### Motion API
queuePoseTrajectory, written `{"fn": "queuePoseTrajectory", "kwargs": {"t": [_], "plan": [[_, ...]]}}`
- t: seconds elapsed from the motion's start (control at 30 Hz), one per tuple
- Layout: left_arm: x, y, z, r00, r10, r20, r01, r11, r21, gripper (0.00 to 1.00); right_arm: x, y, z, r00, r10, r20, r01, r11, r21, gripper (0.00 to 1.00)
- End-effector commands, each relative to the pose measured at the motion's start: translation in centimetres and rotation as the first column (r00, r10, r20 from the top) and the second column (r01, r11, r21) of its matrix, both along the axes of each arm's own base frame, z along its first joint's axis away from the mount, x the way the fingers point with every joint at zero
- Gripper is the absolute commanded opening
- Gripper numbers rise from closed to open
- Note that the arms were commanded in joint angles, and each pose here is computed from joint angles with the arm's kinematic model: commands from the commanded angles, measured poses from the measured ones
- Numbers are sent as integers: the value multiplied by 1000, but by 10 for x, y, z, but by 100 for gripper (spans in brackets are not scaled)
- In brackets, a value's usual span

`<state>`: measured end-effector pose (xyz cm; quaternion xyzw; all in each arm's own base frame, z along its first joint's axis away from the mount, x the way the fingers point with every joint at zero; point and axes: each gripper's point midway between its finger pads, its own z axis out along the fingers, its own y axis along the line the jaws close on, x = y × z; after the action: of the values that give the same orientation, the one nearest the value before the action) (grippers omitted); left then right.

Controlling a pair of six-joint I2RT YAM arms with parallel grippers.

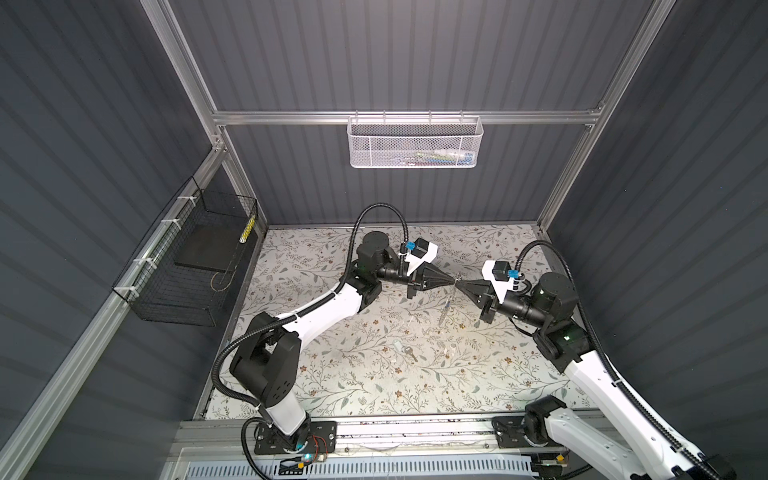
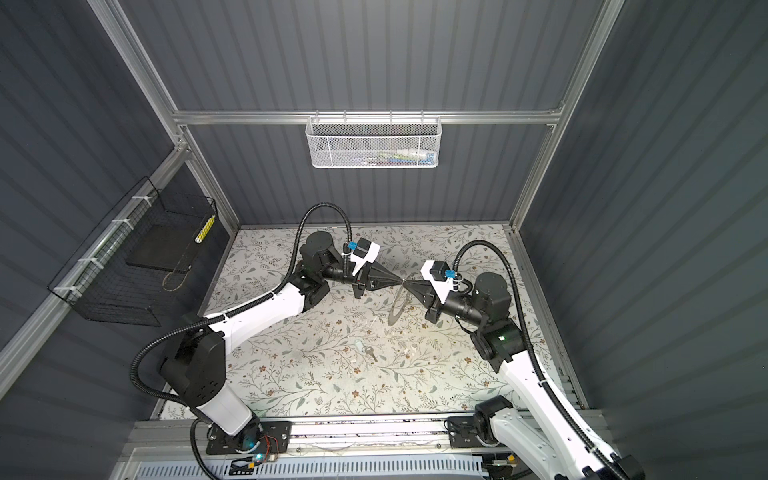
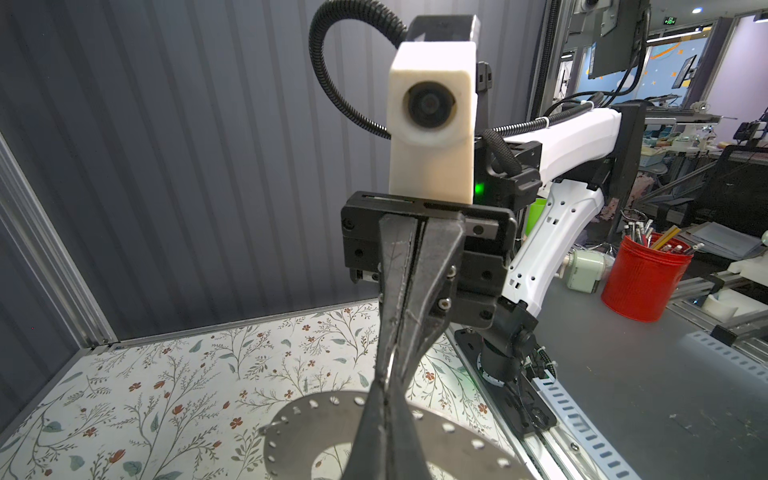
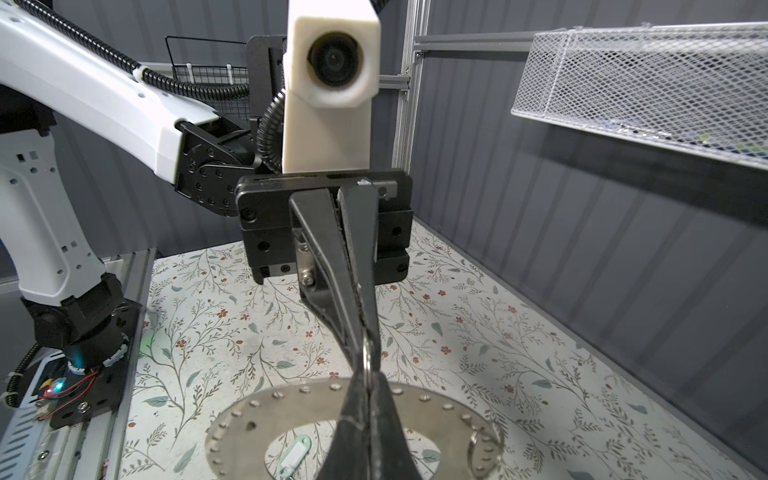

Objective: Put the keys on the keyring

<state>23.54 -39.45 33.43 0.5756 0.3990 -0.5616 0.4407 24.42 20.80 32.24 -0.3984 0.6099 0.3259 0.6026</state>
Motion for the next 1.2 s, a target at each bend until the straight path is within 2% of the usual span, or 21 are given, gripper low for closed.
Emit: {"fn": "queuePoseTrajectory", "kwargs": {"t": [0.0, 0.03, 0.07, 0.13, 0.17, 0.27, 0.47, 0.63, 1.17], "plan": [[-5, 2, 1, 999, -28, 20, 28, 1000, 4, 0, -2, 0, 6, 1000, 11, 29, -11, 1000, 12, 0], [-4, 1, 0, 999, -26, 18, 26, 1000, 11, 0, -2, -1, 6, 1000, 7, 28, -8, 1000, 10, 0], [-3, 1, -1, 1000, -22, 15, 22, 1000, 17, 6, -2, -1, 5, 1000, 4, 24, -5, 1000, 5, 0], [-2, 1, -1, 1000, -10, 13, 10, 1000, 22, 26, -2, -2, 1, 1000, -8, 6, 8, 1000, -13, 0], [-1, 1, -2, 1000, 0, 16, 0, 1000, 25, 32, -2, -3, -1, 1000, -10, -3, 10, 1000, -26, 0], [1, 4, -6, 996, 49, 79, -54, 996, 66, 39, -2, -6, -8, 999, -29, -34, 26, 997, -71, 0], [2, 10, -12, 976, 85, 200, -118, 980, 159, 40, -4, -11, -18, 994, -49, -97, 33, 987, -154, 0], [-5, 1, -16, 942, 68, 330, -152, 960, 235, 39, -5, -11, -22, 988, -46, -147, 18, 982, -186, 0], [-4, -8, -21, 912, 75, 403, -201, 939, 279, 31, -11, -7, -25, 982, -3, -187, -36, 978, -203, 0]]}}
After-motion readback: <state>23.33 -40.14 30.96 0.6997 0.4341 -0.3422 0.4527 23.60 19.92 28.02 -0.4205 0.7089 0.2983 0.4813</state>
